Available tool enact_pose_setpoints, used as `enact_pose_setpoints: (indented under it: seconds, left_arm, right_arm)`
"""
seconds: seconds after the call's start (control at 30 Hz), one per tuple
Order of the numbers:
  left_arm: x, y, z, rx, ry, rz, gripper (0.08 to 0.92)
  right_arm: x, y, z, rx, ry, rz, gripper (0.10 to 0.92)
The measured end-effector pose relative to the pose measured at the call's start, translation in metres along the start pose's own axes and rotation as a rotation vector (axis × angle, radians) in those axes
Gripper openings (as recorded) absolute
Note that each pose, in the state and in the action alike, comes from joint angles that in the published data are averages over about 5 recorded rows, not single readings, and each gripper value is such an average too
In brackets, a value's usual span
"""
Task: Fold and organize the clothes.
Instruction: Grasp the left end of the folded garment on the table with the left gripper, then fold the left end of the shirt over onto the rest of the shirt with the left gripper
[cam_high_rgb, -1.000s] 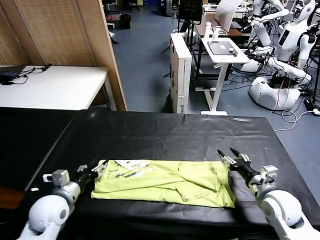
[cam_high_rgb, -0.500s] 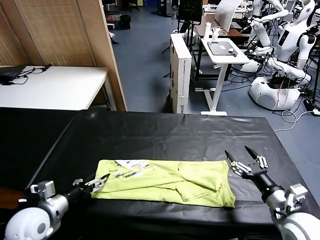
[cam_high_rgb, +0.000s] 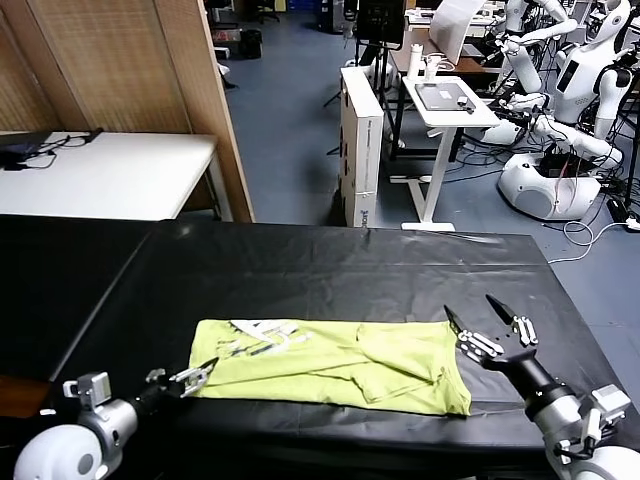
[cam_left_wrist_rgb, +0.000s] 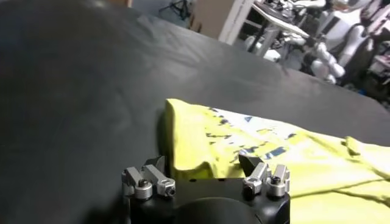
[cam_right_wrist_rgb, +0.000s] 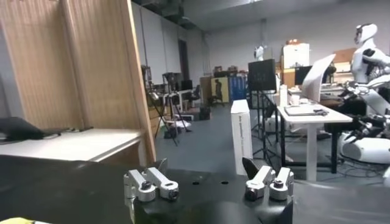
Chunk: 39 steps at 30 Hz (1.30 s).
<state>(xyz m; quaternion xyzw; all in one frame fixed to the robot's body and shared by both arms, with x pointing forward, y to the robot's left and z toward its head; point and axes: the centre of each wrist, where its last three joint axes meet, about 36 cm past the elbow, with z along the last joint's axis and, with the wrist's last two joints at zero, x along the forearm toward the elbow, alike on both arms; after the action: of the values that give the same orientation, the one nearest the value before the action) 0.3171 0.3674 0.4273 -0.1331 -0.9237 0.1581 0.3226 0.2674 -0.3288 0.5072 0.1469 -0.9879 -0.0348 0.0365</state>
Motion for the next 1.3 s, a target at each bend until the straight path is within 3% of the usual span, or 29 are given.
enact_pose_setpoints:
  seconds: [0.57,0.67,0.87,1.0,1.3]
  left_arm:
    - [-0.010,0.000,0.004,0.040,0.008,0.031,0.878]
    - [-0.011,0.000,0.005,0.039,0.011,0.026,0.757]
    - [-0.013,0.000,0.007,0.041,0.016,0.024,0.393]
    - [-0.013,-0.001,0.007,0.038,0.016,0.023,0.205]
    - [-0.008,-0.006,0.003,-0.032,-0.016,-0.029,0.183]
  right_arm:
    - [0.003,0.006,0.000,-0.017,-0.004,-0.001,0.907]
    - [0.003,0.008,0.000,-0.020,-0.006,-0.004,0.907]
    - [0.002,0.009,0.000,-0.020,-0.007,-0.008,0.907]
    - [0.000,0.009,0.002,-0.021,-0.006,-0.010,0.907]
    - [-0.004,0.006,0.006,-0.028,-0.006,0.009,0.907]
